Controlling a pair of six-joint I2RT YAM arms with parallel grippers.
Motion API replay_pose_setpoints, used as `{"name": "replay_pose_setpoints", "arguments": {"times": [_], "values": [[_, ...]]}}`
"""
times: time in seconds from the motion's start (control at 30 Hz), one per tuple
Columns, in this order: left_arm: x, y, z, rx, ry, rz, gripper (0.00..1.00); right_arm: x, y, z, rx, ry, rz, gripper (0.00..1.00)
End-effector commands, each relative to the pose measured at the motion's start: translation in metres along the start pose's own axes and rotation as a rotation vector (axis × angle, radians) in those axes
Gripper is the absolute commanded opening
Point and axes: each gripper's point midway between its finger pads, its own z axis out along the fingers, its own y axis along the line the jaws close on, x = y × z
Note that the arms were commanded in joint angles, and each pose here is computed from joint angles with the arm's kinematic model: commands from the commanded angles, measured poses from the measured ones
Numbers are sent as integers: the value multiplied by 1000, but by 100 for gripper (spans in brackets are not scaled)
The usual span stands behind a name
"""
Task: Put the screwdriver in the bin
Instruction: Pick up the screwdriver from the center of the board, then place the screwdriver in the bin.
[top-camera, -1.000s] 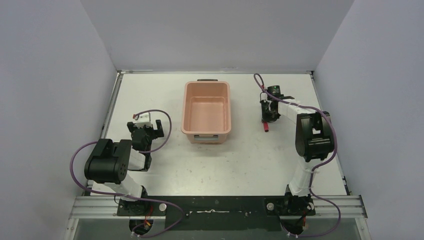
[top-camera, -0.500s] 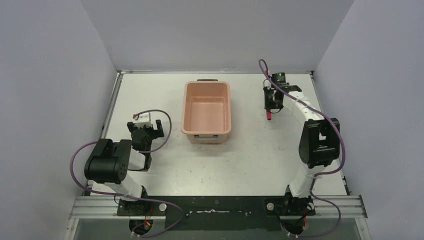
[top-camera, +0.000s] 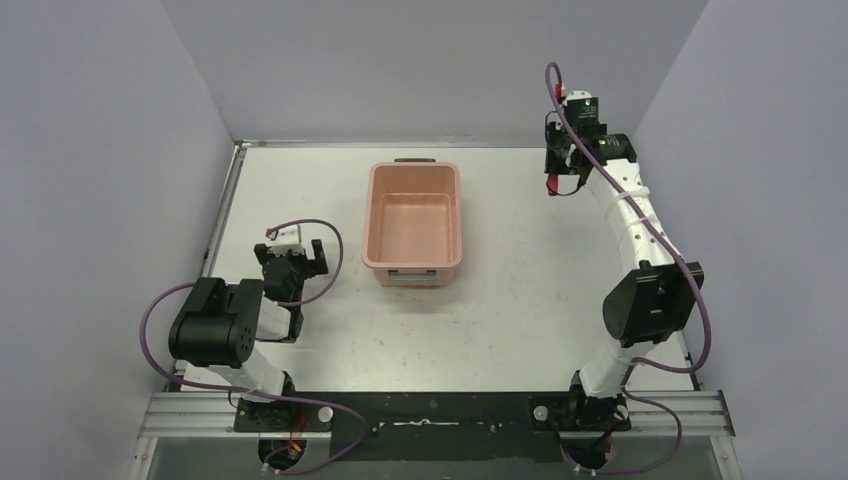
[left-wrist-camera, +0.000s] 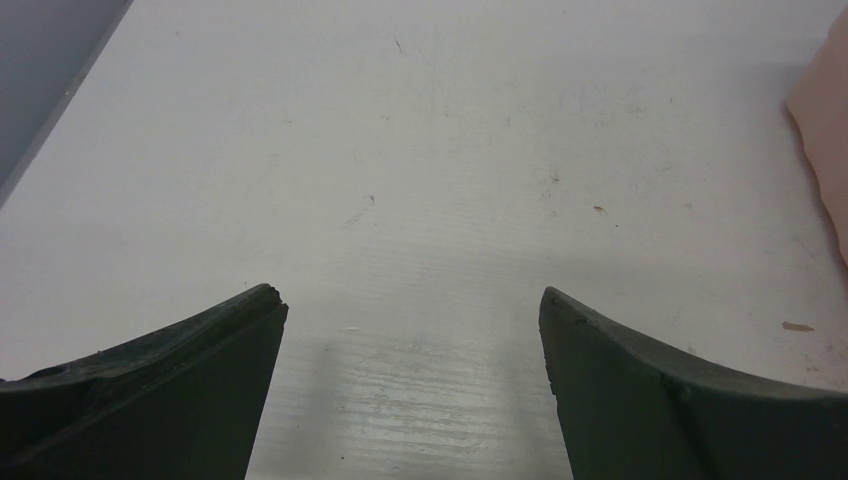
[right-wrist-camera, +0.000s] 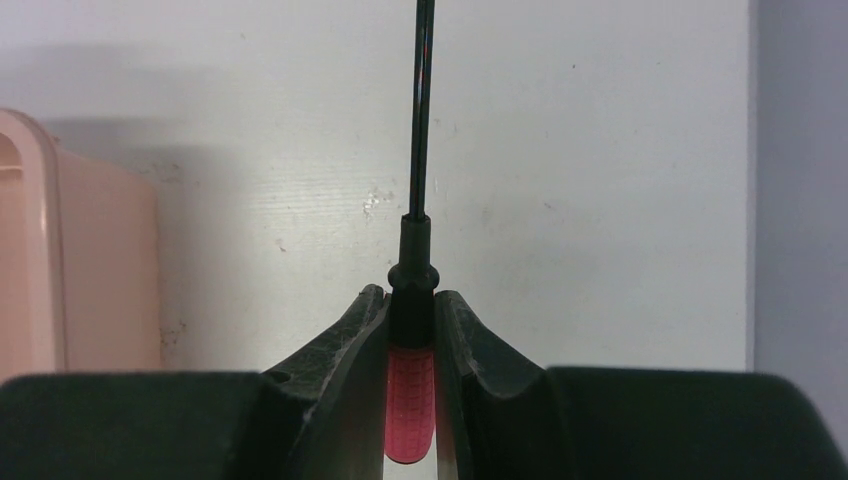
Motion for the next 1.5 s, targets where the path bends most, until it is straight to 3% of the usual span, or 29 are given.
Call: {"name": "replay_pose_setpoints", "arguments": {"times": [0.0, 0.37, 1.13, 1.47], "values": [[-17, -2, 6, 2, -51, -1, 97, -38, -12, -41, 51, -87, 31, 0], [-16, -2, 6, 3, -50, -1, 97, -65, -5, -74, 92, -137, 64, 0], [-16, -2, 6, 2, -49, -1, 97, -29, 224, -84, -181, -164, 31, 0], [-17, -2, 6, 3, -52, 0, 97, -3, 280, -73, -233, -158, 39, 0]]}}
